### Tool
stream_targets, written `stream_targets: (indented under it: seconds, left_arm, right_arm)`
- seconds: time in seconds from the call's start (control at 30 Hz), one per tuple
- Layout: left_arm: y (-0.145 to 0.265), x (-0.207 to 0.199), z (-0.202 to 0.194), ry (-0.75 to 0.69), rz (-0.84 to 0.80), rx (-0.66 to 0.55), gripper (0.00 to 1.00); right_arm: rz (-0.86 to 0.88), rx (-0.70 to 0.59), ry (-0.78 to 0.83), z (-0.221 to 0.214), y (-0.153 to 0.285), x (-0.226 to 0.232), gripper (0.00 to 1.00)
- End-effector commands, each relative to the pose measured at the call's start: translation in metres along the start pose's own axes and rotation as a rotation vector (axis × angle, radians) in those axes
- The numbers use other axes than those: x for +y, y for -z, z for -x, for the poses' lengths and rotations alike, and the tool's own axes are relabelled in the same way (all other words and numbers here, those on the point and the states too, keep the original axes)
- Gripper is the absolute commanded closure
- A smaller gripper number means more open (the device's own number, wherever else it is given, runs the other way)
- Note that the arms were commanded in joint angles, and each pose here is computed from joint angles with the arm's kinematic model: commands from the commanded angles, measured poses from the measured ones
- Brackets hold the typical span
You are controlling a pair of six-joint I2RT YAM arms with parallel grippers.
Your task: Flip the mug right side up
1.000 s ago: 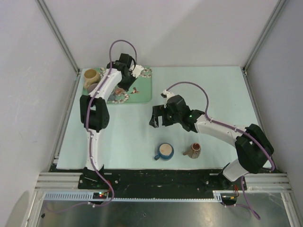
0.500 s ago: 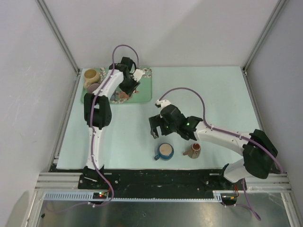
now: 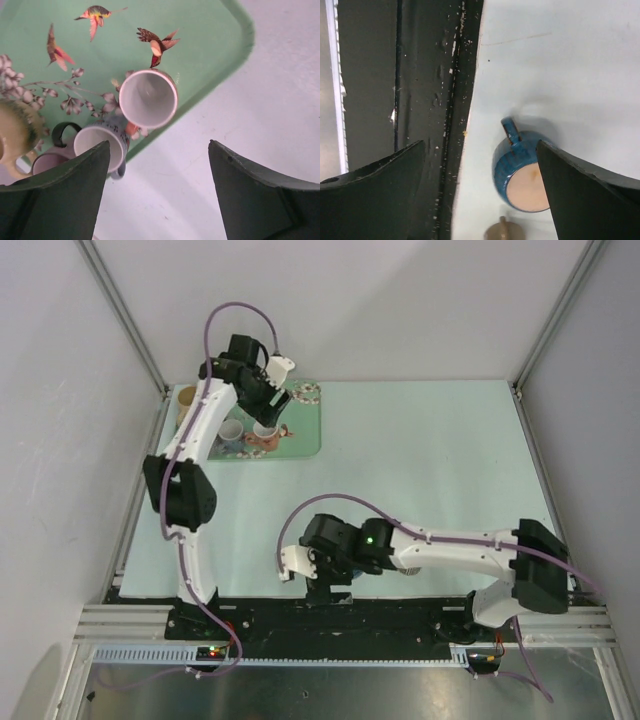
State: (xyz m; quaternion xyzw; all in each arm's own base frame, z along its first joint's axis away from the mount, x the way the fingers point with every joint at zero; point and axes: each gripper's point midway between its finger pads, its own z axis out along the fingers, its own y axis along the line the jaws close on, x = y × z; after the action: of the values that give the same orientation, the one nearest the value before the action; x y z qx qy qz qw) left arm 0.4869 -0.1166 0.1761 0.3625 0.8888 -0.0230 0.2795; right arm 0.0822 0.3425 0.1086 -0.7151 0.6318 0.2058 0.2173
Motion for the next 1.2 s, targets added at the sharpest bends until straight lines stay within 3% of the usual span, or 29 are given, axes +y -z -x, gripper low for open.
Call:
stream_targets:
  seconds: [0.0,0.17,0.47,0.67,0.83,0.97,1.03,1.17]
  left_arm:
    - [0.066,-0.013,0.019,-0.046,-0.018,-0.144,0.16]
    - [0.091,-0.020,0.016,-0.038,-0.006,-0.173,0.15]
    - [0.095,-0.031,-0.003,-0.031,-0.024,-0.147,0.15]
    - [0.092,-0.035,-0.005,-0.019,-0.044,-0.141,0.15]
    - [0.093,-0.034,-0.004,-0.015,-0.048,-0.148,0.15]
    - [0.096,-0.035,-0.003,-0.015,-0.047,-0.158,0.15]
    - [0.099,-0.035,-0.003,-0.014,-0.047,-0.162,0.15]
    - [0.111,-0.035,-0.002,0.002,-0.050,-0.193,0.15]
  right_arm:
    - [0.140,0.124,0.237,-0.002,0.000,0.000,0.04]
    - [0.129,0.306,0.301,-0.023,-0.020,-0.020,0.05]
    - [0.143,0.459,0.371,-0.039,-0.036,-0.036,0.15]
    - [0.123,0.476,0.395,-0.040,-0.051,-0.049,0.41]
    - [0.133,0.495,0.408,-0.048,-0.062,-0.052,0.46]
    - [0.143,0.509,0.417,-0.051,-0.067,-0.052,0.70]
    - [0.134,0.511,0.421,-0.049,-0.068,-0.053,0.92]
    - [0.046,0.429,0.352,-0.025,-0.057,-0.067,0.99]
